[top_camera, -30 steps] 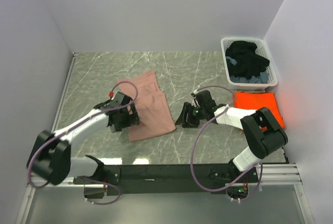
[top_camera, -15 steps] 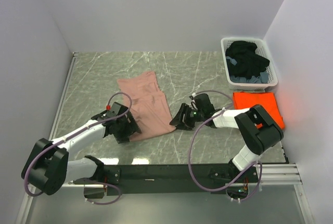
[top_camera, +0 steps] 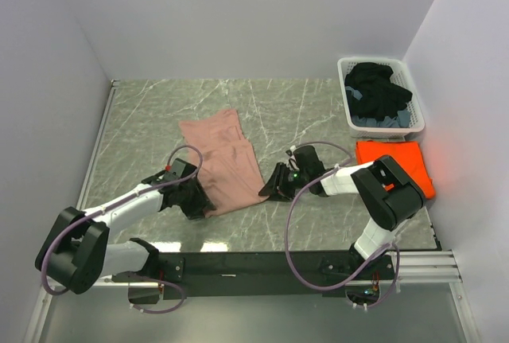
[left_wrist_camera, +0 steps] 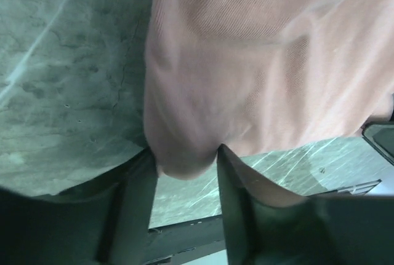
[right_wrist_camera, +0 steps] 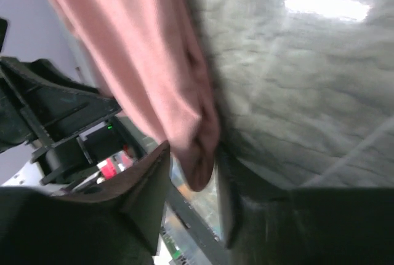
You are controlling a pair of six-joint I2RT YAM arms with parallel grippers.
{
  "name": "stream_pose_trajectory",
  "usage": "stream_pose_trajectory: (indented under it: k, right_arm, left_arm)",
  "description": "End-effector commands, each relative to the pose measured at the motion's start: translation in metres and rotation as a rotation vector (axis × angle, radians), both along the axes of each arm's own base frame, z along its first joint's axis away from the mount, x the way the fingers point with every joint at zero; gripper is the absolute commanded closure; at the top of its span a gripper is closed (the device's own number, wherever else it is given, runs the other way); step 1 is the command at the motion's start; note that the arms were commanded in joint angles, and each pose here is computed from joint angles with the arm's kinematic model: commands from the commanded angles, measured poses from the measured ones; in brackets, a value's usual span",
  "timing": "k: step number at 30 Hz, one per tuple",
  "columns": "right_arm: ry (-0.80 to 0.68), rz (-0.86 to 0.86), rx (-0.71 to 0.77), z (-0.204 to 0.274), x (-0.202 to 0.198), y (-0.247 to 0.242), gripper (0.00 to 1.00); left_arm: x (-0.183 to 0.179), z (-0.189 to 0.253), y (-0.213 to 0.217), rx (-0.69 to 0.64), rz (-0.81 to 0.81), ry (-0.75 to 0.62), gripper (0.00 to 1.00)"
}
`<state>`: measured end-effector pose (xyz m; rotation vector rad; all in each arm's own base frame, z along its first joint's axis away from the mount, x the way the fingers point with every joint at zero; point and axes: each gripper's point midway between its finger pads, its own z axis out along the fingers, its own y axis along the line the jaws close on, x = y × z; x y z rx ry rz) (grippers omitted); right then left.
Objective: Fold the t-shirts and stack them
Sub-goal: Fold the tshirt
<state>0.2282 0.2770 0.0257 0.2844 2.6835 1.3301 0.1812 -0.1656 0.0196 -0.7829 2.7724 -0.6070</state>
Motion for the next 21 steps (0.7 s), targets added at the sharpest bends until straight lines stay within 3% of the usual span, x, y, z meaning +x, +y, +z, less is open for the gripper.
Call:
stream_pose_trajectory:
  k: [1,3,4,7,11,15,16,21]
  right_arm:
    - [0.006,0.002,-0.056,-0.014,-0.003,-0.005,0.6]
    - [0.003,0.003,-0.057,-0.013,-0.004,-0.006,0.69]
    - [0.008,0.005,-0.064,-0.014,-0.005,-0.007,0.81]
    - [0.016,0.024,-0.094,-0.012,-0.01,-0.012,0.99]
    - [0.022,0.079,-0.16,0.0,-0.031,-0.028,1.0]
    - [0.071,0.195,-0.233,0.004,-0.079,-0.055,1.0]
    - [0.127,0.221,-0.268,0.003,-0.097,-0.066,1.0]
    - [0.006,0.21,-0.339,0.034,-0.091,-0.083,1.0]
  left_arm:
    - [-0.029,-0.028,0.02,0.089,-0.009,0.104,0.58]
    - [-0.032,-0.029,0.021,0.093,-0.015,0.113,0.68]
    - [-0.033,-0.028,0.022,0.099,-0.022,0.114,0.81]
    - [-0.041,-0.023,0.027,0.118,-0.038,0.132,0.99]
    - [-0.065,-0.005,0.013,0.064,-0.107,0.171,0.99]
    - [-0.114,0.017,0.001,0.008,-0.212,0.252,0.99]
    - [-0.117,0.028,-0.004,-0.039,-0.212,0.234,0.99]
    - [-0.112,0.071,-0.018,-0.15,-0.247,0.147,0.99]
